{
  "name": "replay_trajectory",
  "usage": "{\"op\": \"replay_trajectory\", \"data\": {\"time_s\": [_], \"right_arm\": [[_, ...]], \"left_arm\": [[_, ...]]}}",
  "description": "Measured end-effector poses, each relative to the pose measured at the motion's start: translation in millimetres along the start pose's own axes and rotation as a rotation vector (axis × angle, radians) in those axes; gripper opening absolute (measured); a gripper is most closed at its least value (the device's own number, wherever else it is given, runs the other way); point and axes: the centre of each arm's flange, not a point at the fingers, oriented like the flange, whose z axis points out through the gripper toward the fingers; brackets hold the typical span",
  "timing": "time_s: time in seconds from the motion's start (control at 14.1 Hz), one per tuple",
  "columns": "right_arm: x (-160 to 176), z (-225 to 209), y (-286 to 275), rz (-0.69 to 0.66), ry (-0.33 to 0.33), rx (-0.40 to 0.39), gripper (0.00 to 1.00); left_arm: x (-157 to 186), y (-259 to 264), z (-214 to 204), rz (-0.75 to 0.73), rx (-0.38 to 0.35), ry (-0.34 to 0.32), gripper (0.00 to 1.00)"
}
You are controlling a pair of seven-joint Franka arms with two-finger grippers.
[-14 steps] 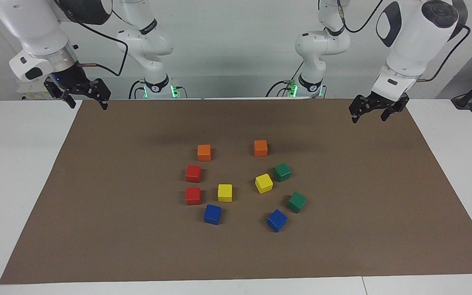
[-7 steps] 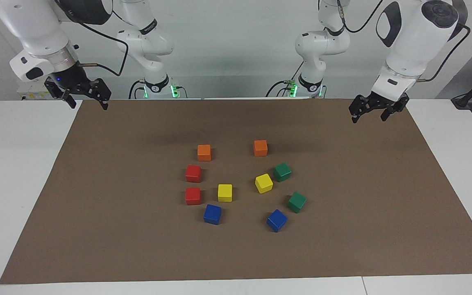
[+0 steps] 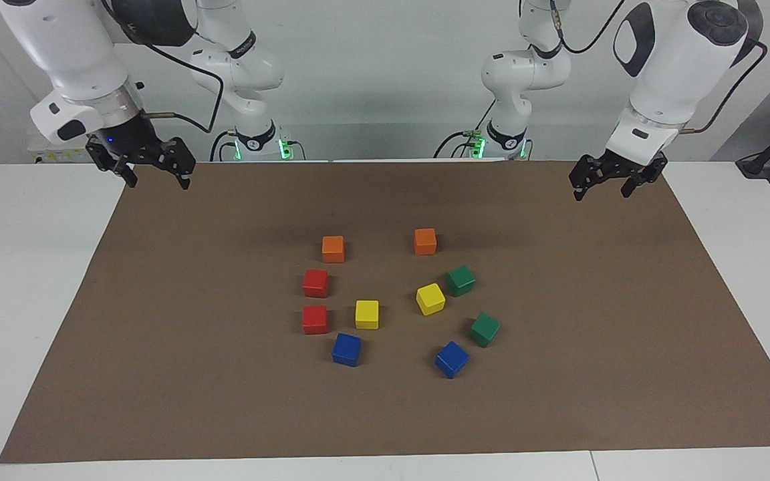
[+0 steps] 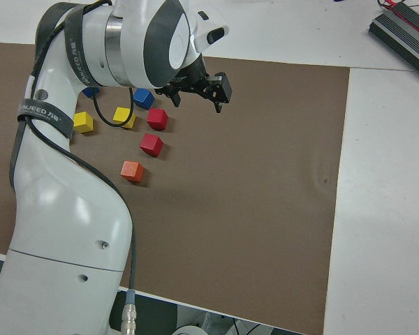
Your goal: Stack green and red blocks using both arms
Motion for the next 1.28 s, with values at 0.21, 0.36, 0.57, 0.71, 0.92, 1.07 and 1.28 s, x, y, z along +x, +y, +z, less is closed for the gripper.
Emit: {"op": "replay_trajectory", "data": {"time_s": [0.21, 0.36, 0.57, 0.71, 0.92, 1.07, 1.28], "right_arm": [[33, 35, -31, 0.014, 0.020, 0.025, 1.00], [44, 53, -55, 0.006, 0.021, 0.038, 1.00], [53, 83, -100, -0.025, 0.008, 0.045, 1.00], [58, 106, -119, -0.019, -0.007, 0.045, 1.00], [56, 138, -141, 0.004, -0.022, 0.043, 1.00], [49, 148, -158, 0.021, -0.032, 0.038, 1.00], [36, 162, -190, 0.053, -0.042, 0.030, 1.00]], "left_arm": [[0, 0, 0, 0.000, 0.000, 0.000, 1.00], [0, 0, 0, 0.000, 0.000, 0.000, 1.00], [0, 0, 0, 0.000, 0.000, 0.000, 1.00], [0, 0, 0, 0.000, 0.000, 0.000, 1.00], [0, 0, 0, 0.000, 0.000, 0.000, 1.00], [0, 0, 0, 0.000, 0.000, 0.000, 1.00], [0, 0, 0, 0.000, 0.000, 0.000, 1.00]]}}
